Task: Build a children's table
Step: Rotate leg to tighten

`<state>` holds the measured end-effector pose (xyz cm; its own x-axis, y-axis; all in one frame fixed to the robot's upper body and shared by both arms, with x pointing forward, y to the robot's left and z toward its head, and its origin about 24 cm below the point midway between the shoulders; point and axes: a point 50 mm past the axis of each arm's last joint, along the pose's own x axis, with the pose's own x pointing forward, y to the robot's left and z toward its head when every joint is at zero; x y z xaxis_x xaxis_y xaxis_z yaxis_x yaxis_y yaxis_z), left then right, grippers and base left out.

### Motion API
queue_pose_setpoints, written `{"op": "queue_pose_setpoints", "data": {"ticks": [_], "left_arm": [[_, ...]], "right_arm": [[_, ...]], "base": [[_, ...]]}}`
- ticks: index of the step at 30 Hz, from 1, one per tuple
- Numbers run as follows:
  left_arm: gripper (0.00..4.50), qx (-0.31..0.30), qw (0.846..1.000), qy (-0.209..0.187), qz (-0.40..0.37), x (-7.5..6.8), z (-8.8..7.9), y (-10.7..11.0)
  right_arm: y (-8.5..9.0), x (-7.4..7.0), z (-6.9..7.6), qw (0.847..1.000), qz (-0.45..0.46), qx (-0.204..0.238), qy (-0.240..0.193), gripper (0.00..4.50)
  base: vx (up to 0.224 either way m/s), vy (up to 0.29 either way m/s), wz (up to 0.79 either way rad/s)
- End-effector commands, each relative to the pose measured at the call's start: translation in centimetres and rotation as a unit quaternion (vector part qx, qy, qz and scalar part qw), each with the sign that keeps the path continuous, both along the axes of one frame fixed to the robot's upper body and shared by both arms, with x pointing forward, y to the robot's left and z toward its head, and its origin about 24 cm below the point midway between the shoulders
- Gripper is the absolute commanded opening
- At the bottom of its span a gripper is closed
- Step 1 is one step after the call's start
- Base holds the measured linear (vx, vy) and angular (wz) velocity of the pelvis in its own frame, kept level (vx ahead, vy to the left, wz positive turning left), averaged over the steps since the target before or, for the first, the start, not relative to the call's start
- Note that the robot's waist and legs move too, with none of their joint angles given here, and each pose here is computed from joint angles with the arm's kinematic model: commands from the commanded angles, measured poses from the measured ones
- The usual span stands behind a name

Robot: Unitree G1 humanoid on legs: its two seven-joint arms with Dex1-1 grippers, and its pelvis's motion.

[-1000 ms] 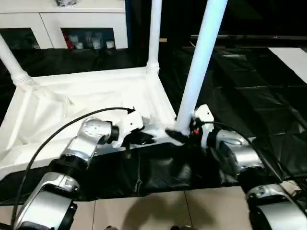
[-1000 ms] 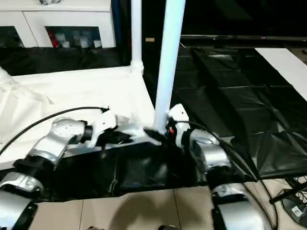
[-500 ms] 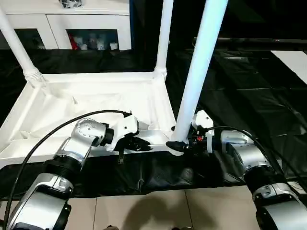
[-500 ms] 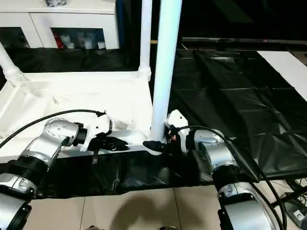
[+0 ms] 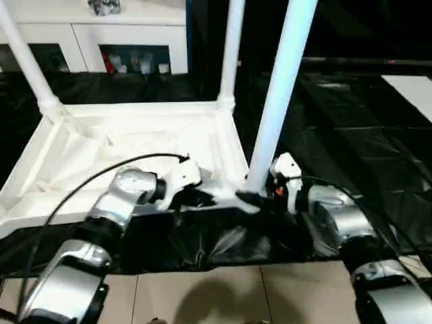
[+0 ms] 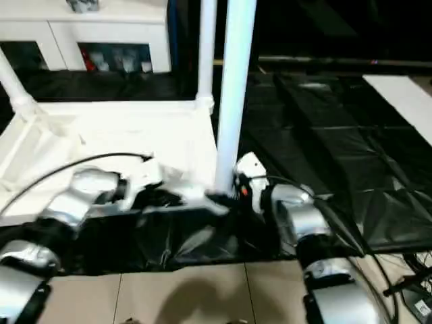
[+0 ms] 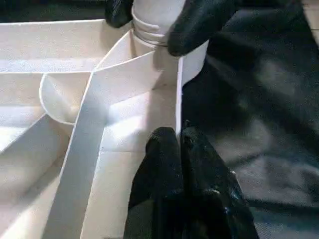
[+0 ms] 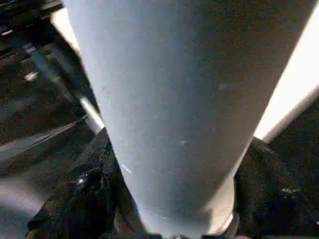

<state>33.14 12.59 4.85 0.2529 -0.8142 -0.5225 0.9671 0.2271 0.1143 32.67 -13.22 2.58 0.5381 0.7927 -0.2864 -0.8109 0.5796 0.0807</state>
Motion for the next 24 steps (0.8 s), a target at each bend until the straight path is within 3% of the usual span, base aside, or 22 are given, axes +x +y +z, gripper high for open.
{"op": "queue_pose_setpoints", "data": {"ticks": [1, 5, 7, 9, 11, 14, 16, 24], "left_arm": [[0.00, -0.020, 0.999, -0.026, 0.029, 0.6, 0.3, -2.9], [0.00, -0.047, 0.998, -0.032, 0.039, 0.0, -0.2, -7.7], [0.00, -0.044, 0.998, -0.035, 0.033, -0.1, -0.3, -8.1], [0.00, -0.040, 0.998, -0.040, 0.028, -0.1, -0.3, -8.1], [0.00, -0.035, 0.998, -0.048, 0.019, 0.0, -0.1, -7.6], [0.00, -0.029, 0.998, -0.049, 0.000, 0.1, 0.1, -6.3], [0.00, -0.017, 0.998, -0.051, -0.030, -0.1, 0.2, -4.8], [0.00, 0.009, 0.997, -0.023, -0.072, -0.7, 0.2, -1.1]], "right_arm": [[2.6, -0.7, -1.5, 1.000, -0.016, 0.009, 0.022, 2.67], [6.6, 0.3, -1.4, 0.990, -0.136, 0.037, 0.007, 2.67], [7.4, 0.4, -1.1, 0.990, -0.135, 0.045, 0.000, 2.67], [8.1, 0.4, -0.5, 0.991, -0.121, 0.051, -0.017, 3.23], [8.1, 0.5, 0.0, 0.992, -0.108, 0.065, -0.025, 3.37], [6.9, 0.3, 0.3, 0.994, -0.070, 0.077, -0.030, 3.59], [5.3, 0.1, 0.3, 0.997, -0.033, 0.055, -0.040, 3.83], [2.5, -1.0, 0.5, 0.994, 0.094, 0.028, -0.042, 3.83]], "base": [[0.000, 0.000, 0.00], [0.000, 0.000, 0.00], [0.000, 0.000, 0.00], [0.000, 0.000, 0.00], [0.000, 0.000, 0.00], [0.000, 0.000, 0.00], [0.000, 0.000, 0.00], [0.006, -0.002, 0.00]]}}
